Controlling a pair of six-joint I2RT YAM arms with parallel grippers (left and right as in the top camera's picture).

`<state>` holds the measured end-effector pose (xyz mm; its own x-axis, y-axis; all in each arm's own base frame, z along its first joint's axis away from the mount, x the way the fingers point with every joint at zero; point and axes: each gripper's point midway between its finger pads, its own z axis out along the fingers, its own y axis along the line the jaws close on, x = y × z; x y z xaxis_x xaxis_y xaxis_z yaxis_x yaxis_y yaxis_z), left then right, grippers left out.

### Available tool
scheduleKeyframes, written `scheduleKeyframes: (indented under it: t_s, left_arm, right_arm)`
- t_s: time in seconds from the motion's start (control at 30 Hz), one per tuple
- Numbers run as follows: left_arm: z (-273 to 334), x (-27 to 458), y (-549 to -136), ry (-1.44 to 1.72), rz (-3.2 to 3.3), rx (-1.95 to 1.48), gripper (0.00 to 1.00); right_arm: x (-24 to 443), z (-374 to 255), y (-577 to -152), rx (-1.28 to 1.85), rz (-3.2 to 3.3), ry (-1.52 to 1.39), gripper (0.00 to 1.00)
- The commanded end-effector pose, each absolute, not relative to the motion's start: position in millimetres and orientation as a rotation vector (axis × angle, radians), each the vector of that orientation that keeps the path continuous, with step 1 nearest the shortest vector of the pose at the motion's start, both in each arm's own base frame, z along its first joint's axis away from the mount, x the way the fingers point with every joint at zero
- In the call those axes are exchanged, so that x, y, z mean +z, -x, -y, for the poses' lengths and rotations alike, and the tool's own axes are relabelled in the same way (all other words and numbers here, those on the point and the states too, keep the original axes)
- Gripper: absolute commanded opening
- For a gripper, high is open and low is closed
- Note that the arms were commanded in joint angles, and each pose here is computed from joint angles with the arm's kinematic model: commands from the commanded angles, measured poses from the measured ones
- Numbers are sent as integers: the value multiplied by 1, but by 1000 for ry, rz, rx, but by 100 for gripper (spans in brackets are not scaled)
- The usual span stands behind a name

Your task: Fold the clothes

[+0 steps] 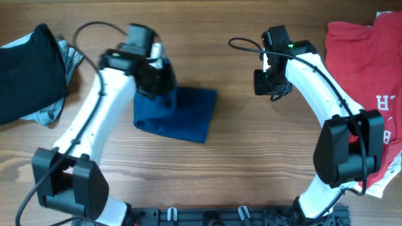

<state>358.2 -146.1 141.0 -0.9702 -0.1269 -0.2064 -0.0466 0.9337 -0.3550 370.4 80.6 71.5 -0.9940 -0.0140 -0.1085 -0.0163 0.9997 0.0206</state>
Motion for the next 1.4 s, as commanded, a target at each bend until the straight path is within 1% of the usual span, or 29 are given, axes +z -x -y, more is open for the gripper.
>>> scheduleKeyframes:
  t_s: [0.0,0.03,0.1,0.13,0.17,0.2,0.3,0.37,0.4,0.43,0.5,0.53,0.63,0.73,0.77,0.83,0.87,0.93,1.07,1.13,1.23,1.27,1.33,1.37]
  left_arm:
    - [166,138,-352,38,-2866,-400,14]
    - [171,133,-350,21,-2881,-395,16]
    - [177,121,-345,-5,-2921,-381,18]
    - [178,115,-342,-8,-2946,-370,34]
    - [178,114,-342,-8,-2949,-369,38]
    - [178,115,-342,-9,-2946,-371,40]
    - [166,142,-351,14,-2861,-356,40]
    - [127,172,-368,123,-2737,-246,43]
    - [102,184,-378,202,-2673,-195,45]
    - [64,187,-395,337,-2620,-180,46]
    - [40,183,-406,420,-2596,-164,48]
    - [30,177,-414,456,-2588,-171,48]
    - [9,140,-433,540,-2629,-224,52]
    - [6,95,-434,588,-2731,-261,54]
    - [7,86,-433,594,-2753,-276,54]
    - [6,68,-435,611,-2784,-278,55]
    - [6,65,-436,611,-2785,-281,54]
    - [6,65,-437,609,-2782,-282,55]
    - [5,65,-437,613,-2783,-281,55]
    - [7,65,-436,612,-2784,-292,55]
    - [9,65,-437,608,-2785,-313,55]
    - [10,65,-438,607,-2782,-318,55]
    - [10,66,-438,606,-2779,-319,56]
    - [10,66,-438,607,-2782,-319,56]
  right_arm:
    - [89,-84,-375,49,-2986,50,46]
    - [89,-84,-375,49,-2986,50,46]
    - [89,-84,-375,49,-2985,50,46]
    - [89,-84,-374,48,-2988,50,46]
    - [89,-83,-374,48,-2990,50,46]
    - [89,-84,-374,48,-2991,50,46]
    - [89,-85,-373,59,-2993,54,46]
    - [89,-91,-372,115,-2997,67,47]
    - [92,-110,-372,264,-2979,196,47]
    - [103,-154,-366,576,-2892,451,47]
    - [105,-174,-362,617,-2863,522,47]
    - [106,-186,-360,622,-2845,567,49]
    - [116,-267,-344,682,-2696,779,56]
    - [130,-322,-339,765,-2633,660,58]
    - [133,-333,-336,791,-2619,649,60]
    - [142,-361,-327,835,-2551,697,62]
    - [144,-366,-328,829,-2544,659,62]
    - [140,-367,-331,829,-2582,554,63]
    - [114,-363,-327,825,-2728,359,63]
    - [108,-359,-324,822,-2791,231,62]
    - [102,-354,-328,783,-2808,129,61]
    - [100,-351,-331,752,-2804,105,60]
    - [92,-348,-336,712,-2806,60,51]
    - [84,-349,-337,705,-2815,58,50]
